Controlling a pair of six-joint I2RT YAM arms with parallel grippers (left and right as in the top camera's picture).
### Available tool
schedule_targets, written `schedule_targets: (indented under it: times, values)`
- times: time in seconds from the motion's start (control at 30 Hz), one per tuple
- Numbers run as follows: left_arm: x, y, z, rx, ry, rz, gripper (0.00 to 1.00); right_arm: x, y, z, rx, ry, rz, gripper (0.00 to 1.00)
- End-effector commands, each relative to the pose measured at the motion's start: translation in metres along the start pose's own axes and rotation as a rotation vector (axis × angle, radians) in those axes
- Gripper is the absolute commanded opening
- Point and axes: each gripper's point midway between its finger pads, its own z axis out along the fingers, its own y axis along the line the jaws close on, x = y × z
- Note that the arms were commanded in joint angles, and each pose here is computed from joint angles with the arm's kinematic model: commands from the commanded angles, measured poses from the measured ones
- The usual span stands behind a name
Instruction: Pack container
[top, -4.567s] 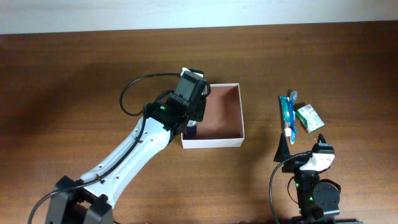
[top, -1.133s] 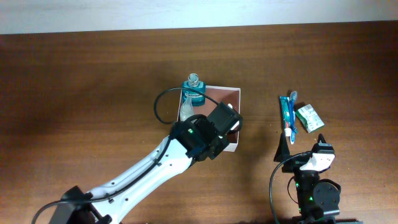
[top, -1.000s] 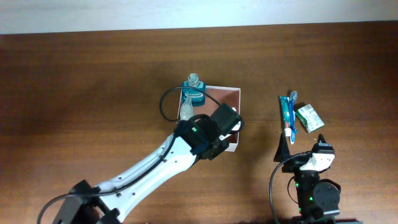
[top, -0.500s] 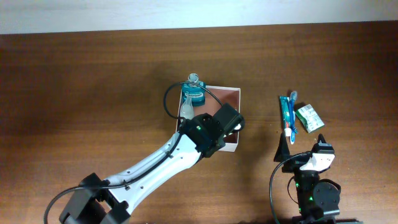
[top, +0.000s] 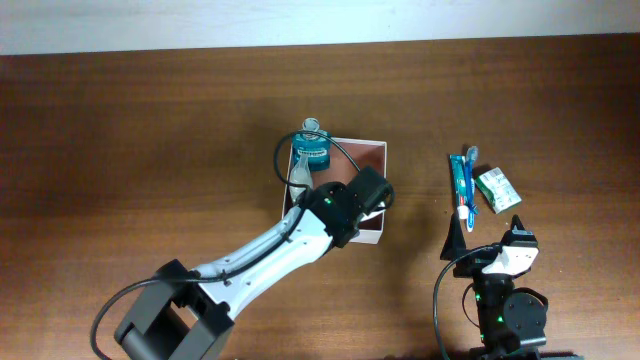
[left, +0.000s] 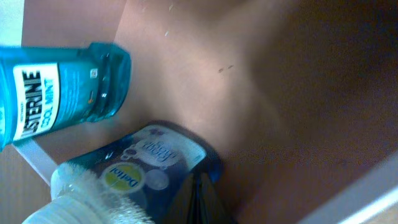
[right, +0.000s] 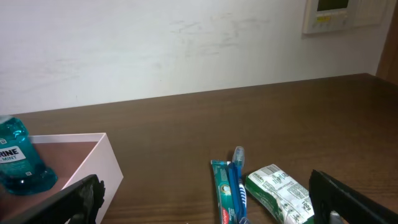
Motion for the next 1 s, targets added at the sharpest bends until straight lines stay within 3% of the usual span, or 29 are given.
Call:
schedule_targets:
  times: [0.0, 0.6, 0.97]
  values:
    - [0.009, 0.014, 0.006, -0.041, 0.035, -0.01, 0.02, 0.002, -0.001, 0.0, 0.004, 0.002, 0.0, 0.98]
    - [0.029, 0.017, 0.004, -0.07, 0.121, -0.025, 0.01, 0.002, -0.001, 0.0, 0.004, 0.002, 0.0, 0.98]
    - [0.012, 0.019, -0.011, -0.062, 0.049, -0.105, 0.0, 0.002, -0.001, 0.0, 0.004, 0.002, 0.0, 0.98]
